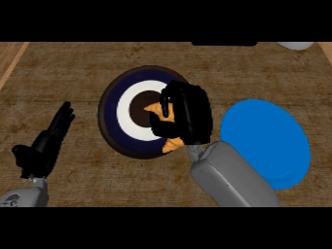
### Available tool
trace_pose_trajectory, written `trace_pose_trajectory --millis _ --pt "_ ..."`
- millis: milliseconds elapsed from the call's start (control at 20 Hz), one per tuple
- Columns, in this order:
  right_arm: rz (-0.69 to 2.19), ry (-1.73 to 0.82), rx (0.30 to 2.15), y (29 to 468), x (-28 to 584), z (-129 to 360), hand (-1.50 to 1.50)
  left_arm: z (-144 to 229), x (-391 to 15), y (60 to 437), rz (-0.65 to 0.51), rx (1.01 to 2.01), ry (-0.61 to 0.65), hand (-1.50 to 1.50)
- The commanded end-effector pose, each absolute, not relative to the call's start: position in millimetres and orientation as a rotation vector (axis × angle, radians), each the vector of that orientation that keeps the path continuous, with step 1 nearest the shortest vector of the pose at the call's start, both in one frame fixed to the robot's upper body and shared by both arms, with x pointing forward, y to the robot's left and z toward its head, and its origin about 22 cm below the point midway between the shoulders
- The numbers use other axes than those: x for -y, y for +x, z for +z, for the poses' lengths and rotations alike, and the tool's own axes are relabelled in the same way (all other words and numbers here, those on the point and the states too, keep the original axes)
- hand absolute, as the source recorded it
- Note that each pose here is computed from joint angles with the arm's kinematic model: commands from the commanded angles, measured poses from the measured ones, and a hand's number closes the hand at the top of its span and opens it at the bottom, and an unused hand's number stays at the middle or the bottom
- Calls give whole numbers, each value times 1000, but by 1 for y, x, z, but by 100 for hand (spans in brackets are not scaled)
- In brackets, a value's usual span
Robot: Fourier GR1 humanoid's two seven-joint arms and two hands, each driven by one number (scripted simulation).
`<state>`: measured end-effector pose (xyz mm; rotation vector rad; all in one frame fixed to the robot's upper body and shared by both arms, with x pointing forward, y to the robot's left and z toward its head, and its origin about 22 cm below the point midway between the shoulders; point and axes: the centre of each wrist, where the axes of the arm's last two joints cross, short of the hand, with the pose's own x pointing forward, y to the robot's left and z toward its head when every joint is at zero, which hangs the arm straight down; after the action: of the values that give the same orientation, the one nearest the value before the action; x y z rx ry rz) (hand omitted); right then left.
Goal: Pick the croissant from the plate and place it in the plate
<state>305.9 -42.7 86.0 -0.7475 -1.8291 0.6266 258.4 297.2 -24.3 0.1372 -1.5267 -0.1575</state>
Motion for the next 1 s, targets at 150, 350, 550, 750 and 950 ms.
trace_pose_trajectory --millis 150,350,550,750,950 --pt "333 -705 1770 334 26 72 -150 -15 -285 264 -189 1549 112 0" --pt "361 -690 1679 347 19 66 -150 -14 -302 268 -169 1517 127 0" --pt "269 -644 1674 354 16 65 -150 -19 -280 257 -177 1530 120 0" --pt "46 -553 1762 339 21 70 -150 -17 -286 273 -158 1540 121 0" --pt "-146 -454 1790 338 44 78 -150 -21 -290 268 -153 1521 131 0"
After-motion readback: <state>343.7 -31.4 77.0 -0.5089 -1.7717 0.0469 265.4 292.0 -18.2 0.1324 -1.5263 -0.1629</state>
